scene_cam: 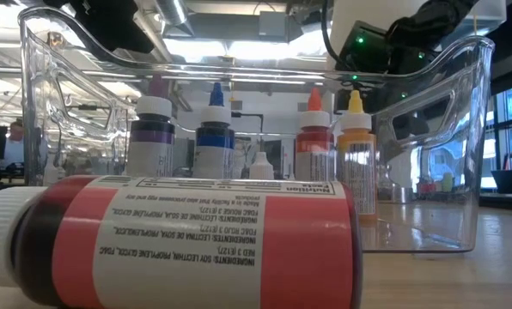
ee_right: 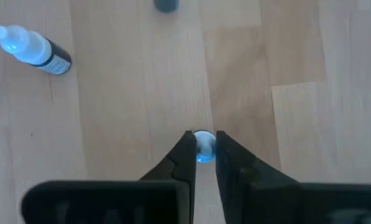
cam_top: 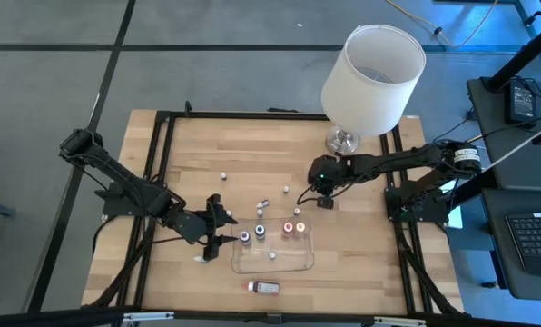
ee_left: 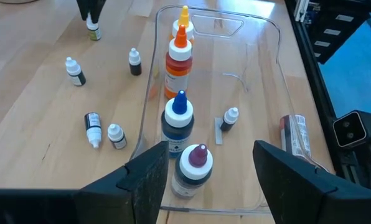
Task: Pick & Place food coloring
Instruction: Put the small green food coloring bottle into the container
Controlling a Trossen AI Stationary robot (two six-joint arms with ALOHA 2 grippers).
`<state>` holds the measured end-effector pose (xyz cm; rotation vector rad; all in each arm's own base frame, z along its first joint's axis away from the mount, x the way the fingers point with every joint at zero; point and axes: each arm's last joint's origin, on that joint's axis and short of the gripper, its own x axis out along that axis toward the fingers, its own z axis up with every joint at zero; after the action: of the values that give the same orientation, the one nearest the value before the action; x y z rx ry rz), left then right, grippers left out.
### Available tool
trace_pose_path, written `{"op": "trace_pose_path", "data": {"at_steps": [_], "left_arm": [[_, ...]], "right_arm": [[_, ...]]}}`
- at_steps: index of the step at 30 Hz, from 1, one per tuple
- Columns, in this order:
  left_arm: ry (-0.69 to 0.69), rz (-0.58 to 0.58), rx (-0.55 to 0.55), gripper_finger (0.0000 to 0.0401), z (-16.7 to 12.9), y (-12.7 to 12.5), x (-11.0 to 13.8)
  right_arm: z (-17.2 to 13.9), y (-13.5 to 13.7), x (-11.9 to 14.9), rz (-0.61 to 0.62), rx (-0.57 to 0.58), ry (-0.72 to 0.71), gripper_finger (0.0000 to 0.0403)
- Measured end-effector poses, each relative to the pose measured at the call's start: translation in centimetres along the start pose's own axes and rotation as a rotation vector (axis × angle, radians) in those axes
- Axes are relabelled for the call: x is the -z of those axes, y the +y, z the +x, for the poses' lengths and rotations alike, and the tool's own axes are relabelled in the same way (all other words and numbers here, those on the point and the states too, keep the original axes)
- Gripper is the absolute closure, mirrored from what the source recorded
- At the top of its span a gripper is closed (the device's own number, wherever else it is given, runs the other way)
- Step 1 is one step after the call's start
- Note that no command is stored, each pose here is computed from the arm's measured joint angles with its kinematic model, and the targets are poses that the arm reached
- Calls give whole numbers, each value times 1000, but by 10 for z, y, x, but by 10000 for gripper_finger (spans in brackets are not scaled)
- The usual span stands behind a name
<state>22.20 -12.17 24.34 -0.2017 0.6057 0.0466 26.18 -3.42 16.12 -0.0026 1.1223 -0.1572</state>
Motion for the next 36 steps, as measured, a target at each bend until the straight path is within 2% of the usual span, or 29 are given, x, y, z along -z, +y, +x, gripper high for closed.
{"op": "trace_pose_path", "data": {"at_steps": [7, 15, 24, 32, 36], "left_arm": [[0, 0, 0, 174, 0, 0, 0], [1, 0, 1, 176, 0, 0, 0], [1, 0, 1, 173, 0, 0, 0], [2, 0, 3, 177, 0, 0, 0], [2, 0, 2, 175, 0, 0, 0]], "right_arm": [[0, 0, -1, 28, 8, -3, 361], [-9, -1, -9, 2, 1, 25, 397], [-10, -1, -5, 41, 0, 65, 353], [-3, 0, 10, 48, 0, 128, 397], [-3, 0, 9, 46, 0, 117, 377]]}}
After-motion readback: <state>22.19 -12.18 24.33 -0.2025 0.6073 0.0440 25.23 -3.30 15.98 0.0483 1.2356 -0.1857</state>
